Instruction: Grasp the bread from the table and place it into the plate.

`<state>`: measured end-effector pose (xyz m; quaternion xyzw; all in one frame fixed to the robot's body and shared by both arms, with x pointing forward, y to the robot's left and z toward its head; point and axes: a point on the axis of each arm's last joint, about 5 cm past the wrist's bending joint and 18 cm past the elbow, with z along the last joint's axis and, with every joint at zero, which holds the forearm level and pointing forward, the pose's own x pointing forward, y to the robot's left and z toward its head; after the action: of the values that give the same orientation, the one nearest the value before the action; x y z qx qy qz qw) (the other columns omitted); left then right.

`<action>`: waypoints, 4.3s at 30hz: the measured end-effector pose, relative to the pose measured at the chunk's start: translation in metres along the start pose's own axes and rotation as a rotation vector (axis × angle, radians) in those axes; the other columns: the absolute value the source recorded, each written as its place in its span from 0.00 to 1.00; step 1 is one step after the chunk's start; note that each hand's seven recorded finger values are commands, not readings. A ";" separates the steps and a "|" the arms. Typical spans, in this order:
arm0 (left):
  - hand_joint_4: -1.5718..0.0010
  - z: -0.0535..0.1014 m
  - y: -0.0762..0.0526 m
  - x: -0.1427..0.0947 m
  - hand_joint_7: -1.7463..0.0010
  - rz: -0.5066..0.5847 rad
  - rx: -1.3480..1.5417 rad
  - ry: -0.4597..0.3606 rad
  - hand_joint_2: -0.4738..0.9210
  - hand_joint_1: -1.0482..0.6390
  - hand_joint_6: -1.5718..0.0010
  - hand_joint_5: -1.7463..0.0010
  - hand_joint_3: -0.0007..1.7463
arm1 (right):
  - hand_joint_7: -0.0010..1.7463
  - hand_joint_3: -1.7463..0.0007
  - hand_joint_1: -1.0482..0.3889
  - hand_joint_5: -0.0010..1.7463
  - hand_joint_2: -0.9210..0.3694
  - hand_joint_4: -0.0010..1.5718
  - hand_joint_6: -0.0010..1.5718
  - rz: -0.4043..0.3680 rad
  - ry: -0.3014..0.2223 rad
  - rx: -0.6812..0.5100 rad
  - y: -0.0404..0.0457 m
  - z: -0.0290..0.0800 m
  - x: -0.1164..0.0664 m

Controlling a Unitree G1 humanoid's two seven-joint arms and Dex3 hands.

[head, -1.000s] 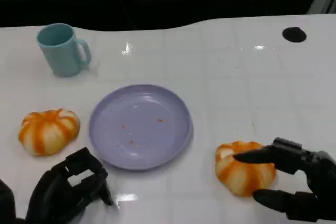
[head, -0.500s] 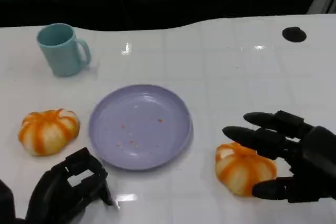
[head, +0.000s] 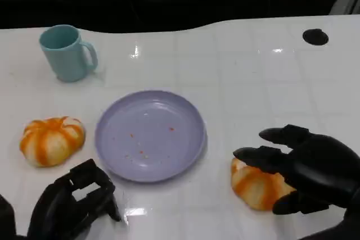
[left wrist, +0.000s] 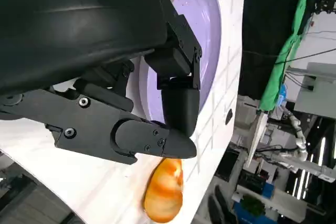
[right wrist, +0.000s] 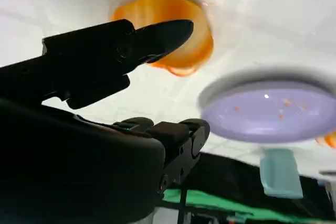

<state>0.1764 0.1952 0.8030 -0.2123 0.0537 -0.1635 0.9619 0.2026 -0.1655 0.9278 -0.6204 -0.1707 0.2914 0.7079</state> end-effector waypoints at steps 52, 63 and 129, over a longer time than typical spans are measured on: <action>0.51 0.000 -0.001 -0.001 0.18 0.001 -0.004 -0.004 1.00 0.32 0.56 0.03 0.10 | 0.97 0.46 0.54 1.00 0.23 0.54 0.39 -0.255 0.005 0.087 0.0629 -0.017 0.044; 0.51 0.000 -0.001 0.000 0.18 0.001 -0.005 -0.004 1.00 0.33 0.56 0.03 0.10 | 0.95 0.33 0.55 1.00 0.35 0.57 0.42 -0.478 -0.078 0.262 0.0625 -0.003 0.055; 0.51 0.000 -0.003 -0.001 0.21 -0.004 -0.004 -0.004 1.00 0.33 0.55 0.06 0.10 | 0.01 0.84 0.30 0.26 0.00 0.07 0.23 -0.286 -0.291 0.740 0.0295 0.034 0.116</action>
<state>0.1744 0.1929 0.8046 -0.2146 0.0516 -0.1650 0.9613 0.2653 -0.0647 0.8909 -0.2469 -0.2371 0.3164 0.8847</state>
